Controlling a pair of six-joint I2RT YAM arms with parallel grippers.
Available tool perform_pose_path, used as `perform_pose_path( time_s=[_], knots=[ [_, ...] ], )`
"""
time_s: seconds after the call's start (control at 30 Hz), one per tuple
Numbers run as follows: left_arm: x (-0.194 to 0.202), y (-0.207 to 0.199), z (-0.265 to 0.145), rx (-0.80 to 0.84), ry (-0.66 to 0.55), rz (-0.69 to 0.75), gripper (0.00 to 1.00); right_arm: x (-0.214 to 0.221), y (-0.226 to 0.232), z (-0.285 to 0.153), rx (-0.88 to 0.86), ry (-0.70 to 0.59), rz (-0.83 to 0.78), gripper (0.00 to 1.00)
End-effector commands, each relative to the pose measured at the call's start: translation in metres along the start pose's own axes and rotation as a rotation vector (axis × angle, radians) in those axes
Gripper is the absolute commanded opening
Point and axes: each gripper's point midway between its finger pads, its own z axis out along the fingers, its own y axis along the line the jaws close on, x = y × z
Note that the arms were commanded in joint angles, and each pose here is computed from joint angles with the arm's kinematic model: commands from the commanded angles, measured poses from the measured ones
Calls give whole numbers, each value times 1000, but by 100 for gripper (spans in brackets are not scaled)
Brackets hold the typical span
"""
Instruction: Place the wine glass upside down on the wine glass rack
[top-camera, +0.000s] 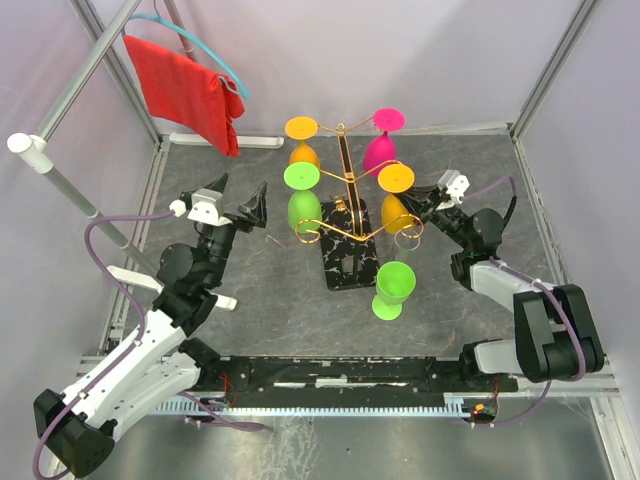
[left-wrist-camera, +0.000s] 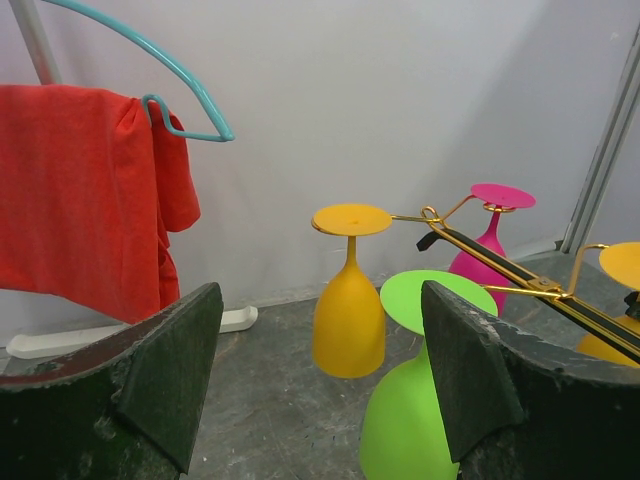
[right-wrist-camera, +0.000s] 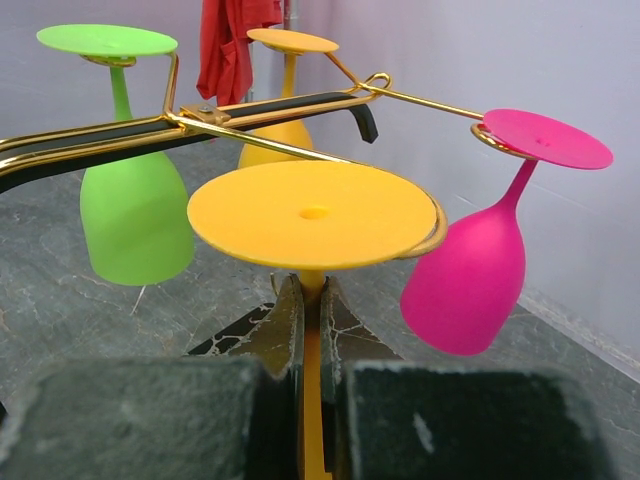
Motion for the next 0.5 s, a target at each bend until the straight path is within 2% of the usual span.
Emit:
perform_pose_path(
  time_s=[0.0,0.47],
  knots=[
    [-22,5,0,-26,-75,-31,86,-29,-10,11,38,-115,-77,1],
    [-25,10,-3,-46,-80,-19,86,-20,-24,38,113,-170,-78,1]
  ],
)
